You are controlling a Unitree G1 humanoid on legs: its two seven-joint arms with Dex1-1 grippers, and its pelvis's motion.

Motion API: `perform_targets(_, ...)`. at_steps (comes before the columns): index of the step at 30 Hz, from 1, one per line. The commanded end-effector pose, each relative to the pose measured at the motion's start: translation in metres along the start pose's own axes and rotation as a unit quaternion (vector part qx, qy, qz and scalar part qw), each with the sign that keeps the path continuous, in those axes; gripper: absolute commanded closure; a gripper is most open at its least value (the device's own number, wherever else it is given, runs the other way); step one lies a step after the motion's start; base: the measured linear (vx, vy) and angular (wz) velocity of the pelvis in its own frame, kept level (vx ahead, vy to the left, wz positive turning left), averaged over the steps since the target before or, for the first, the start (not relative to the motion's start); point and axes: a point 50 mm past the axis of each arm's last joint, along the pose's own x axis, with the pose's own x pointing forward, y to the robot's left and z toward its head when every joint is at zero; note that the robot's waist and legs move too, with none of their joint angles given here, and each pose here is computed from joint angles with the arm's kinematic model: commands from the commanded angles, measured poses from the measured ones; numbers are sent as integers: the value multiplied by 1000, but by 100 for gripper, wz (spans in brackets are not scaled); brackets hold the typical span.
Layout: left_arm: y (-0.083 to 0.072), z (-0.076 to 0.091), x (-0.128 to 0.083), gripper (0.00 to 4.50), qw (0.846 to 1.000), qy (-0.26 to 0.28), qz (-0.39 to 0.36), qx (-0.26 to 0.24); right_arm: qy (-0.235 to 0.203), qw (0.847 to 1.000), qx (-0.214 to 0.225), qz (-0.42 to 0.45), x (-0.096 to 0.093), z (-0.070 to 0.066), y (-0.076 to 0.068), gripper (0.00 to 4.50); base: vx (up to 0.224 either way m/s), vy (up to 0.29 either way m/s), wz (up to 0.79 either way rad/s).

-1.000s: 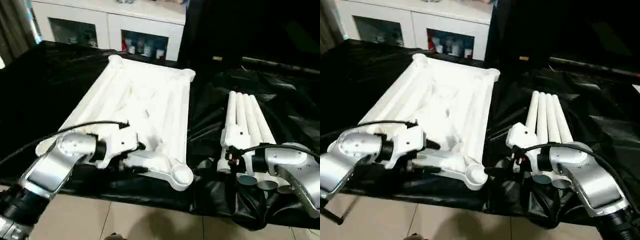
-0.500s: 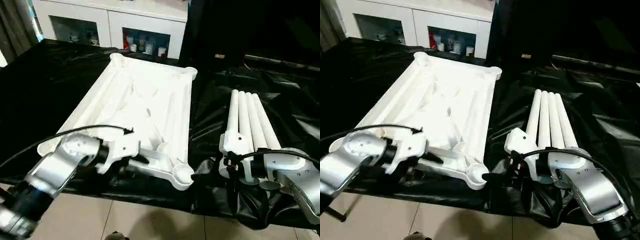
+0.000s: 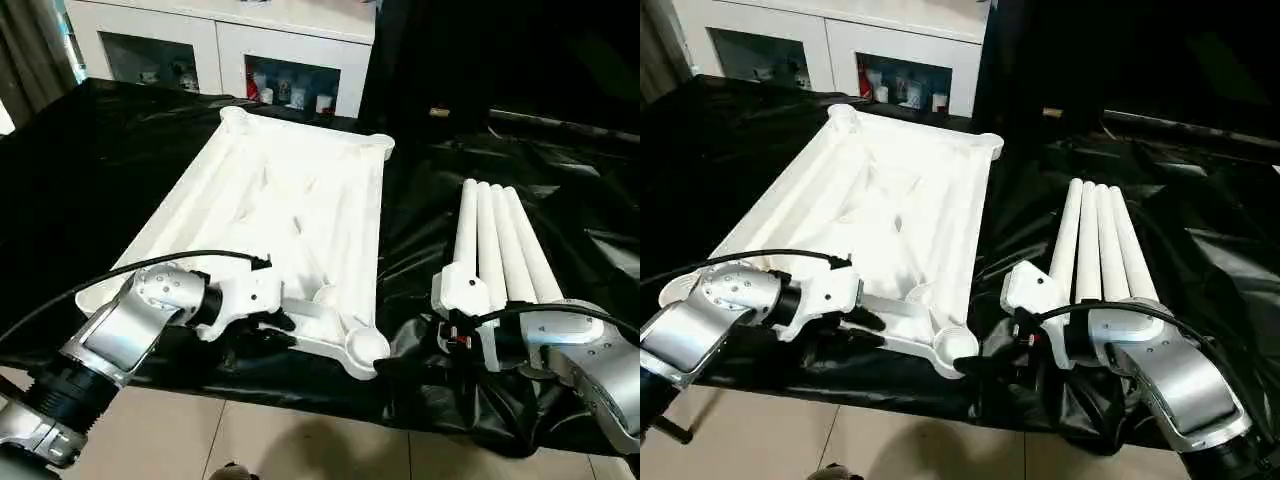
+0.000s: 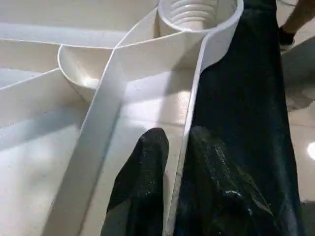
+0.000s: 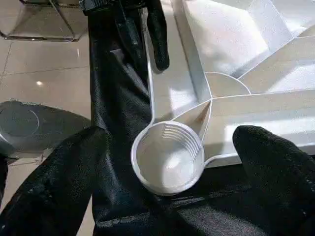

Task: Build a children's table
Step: Rotate table base

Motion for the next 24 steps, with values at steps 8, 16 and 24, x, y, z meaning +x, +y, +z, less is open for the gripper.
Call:
perform_targets(8, 3, -7, 0, 432, 1000, 28, 10, 3, 11, 1000, -6, -4, -1, -1, -3, 0, 0, 0, 0)
perform_targets(16, 25, -19, -16, 449, 992, 53, 114, -17, 6, 1000, -7, -27, 0, 0, -8, 0, 0, 0, 0)
perform_targets(24, 35, -27, -40, 449, 986, 58, 153, 16, 7, 999, -11, -39, 0, 0, -13, 0, 0, 0, 0)
